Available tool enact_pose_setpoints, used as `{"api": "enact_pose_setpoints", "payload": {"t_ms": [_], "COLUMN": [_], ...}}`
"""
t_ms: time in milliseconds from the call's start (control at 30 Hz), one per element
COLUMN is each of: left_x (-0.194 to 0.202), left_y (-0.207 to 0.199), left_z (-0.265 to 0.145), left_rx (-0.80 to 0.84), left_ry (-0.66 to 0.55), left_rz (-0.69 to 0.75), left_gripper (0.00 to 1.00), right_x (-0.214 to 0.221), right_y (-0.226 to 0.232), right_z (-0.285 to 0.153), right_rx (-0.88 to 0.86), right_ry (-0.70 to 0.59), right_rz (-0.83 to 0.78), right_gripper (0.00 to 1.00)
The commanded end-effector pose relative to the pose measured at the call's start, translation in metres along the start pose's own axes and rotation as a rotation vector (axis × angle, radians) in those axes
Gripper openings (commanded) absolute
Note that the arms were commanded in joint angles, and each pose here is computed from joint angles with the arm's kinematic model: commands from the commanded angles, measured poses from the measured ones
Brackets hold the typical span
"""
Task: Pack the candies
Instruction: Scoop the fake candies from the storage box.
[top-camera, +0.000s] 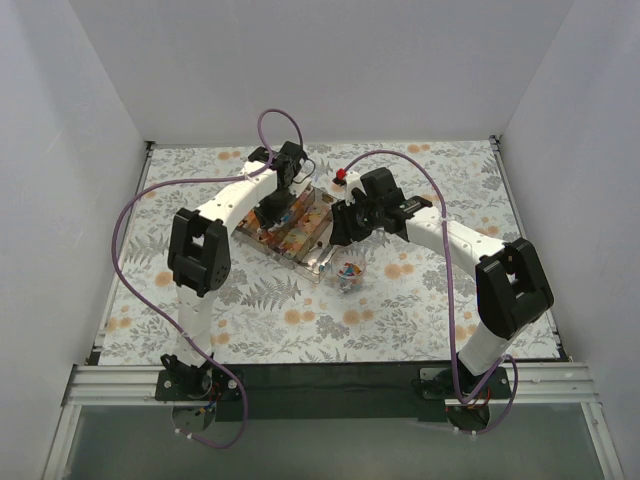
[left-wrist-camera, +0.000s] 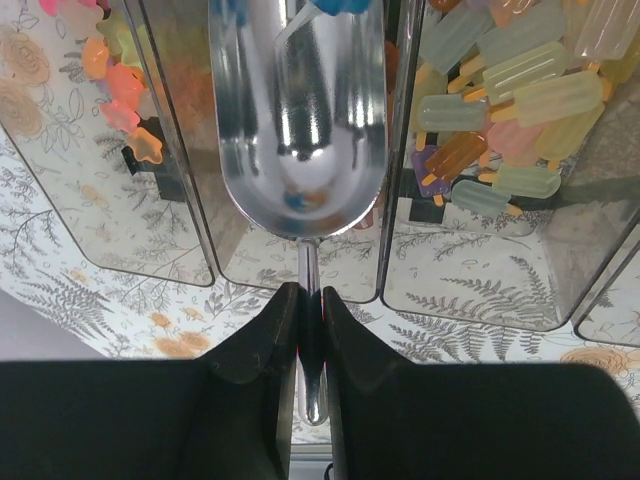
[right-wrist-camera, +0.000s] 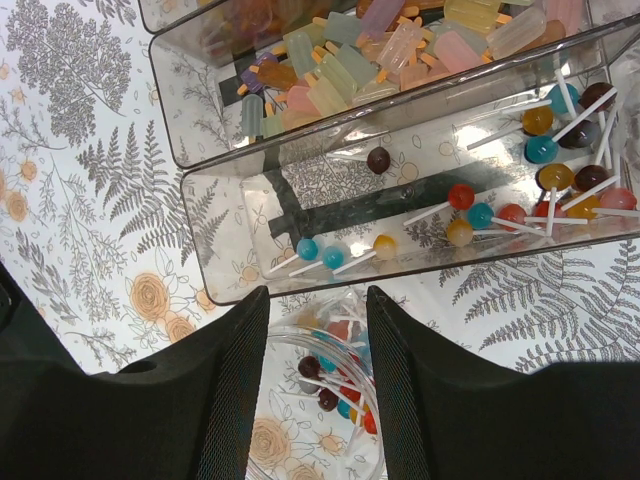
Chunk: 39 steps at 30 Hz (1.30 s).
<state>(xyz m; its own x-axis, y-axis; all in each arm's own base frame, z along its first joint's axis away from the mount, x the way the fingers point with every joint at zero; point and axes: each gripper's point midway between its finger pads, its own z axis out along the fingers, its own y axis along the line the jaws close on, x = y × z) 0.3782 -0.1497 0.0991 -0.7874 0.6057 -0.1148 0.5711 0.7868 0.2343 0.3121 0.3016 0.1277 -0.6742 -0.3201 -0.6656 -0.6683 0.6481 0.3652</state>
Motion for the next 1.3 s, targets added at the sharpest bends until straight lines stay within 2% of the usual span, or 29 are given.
{"api": "enact_pose_setpoints", "payload": {"t_ms": [0, 267, 400, 533, 633, 667, 867, 1067, 1167, 1267], "left_x": [-0.037, -0.032, -0.025, -0.022, -0.020, -0.021, -0.024, -0.026, -0.028, -0.030], "left_y": [-0.007, -0.017, -0.017, -0.014, -0.015, -0.015, -0.015, -0.014, -0.013, -0.011], "left_z": [-0.001, 0.024, 0.023, 0.018, 0.017, 0.016, 0.012, 0.012, 0.010, 0.007], "left_rx": [0.076, 0.113, 0.107, 0.100, 0.109, 0.113, 0.115, 0.115, 0.112, 0.106], "left_ry": [-0.155, -0.120, -0.114, -0.130, -0.136, -0.140, -0.152, -0.150, -0.151, -0.159], "left_rz": [-0.004, -0.001, 0.006, 0.008, 0.006, 0.007, 0.005, 0.006, 0.005, 0.001], "left_gripper": [0.00, 0.00, 0.00, 0.00, 0.00, 0.00, 0.00, 0.00, 0.00, 0.00], "right_x": [0.001, -0.001, -0.036, -0.092, -0.105, -0.122, -0.116, -0.107, -0.108, -0.105], "right_y": [0.000, -0.002, -0.023, -0.053, -0.084, -0.087, -0.119, -0.122, -0.119, -0.118], "right_z": [0.001, 0.001, 0.000, 0.004, 0.017, 0.015, 0.054, 0.088, 0.098, 0.107], "right_rx": [-0.002, 0.004, 0.091, 0.136, 0.157, 0.166, 0.183, 0.102, 0.075, 0.063], "right_ry": [-0.010, -0.025, -0.088, -0.172, -0.170, -0.198, -0.136, -0.104, -0.102, -0.092], "right_rz": [-0.008, -0.027, -0.095, -0.103, -0.110, -0.148, -0.245, -0.273, -0.295, -0.319], "right_gripper": [0.50, 0.50, 0.50, 0.50, 0.50, 0.50, 0.50, 0.49, 0.46, 0.26]}}
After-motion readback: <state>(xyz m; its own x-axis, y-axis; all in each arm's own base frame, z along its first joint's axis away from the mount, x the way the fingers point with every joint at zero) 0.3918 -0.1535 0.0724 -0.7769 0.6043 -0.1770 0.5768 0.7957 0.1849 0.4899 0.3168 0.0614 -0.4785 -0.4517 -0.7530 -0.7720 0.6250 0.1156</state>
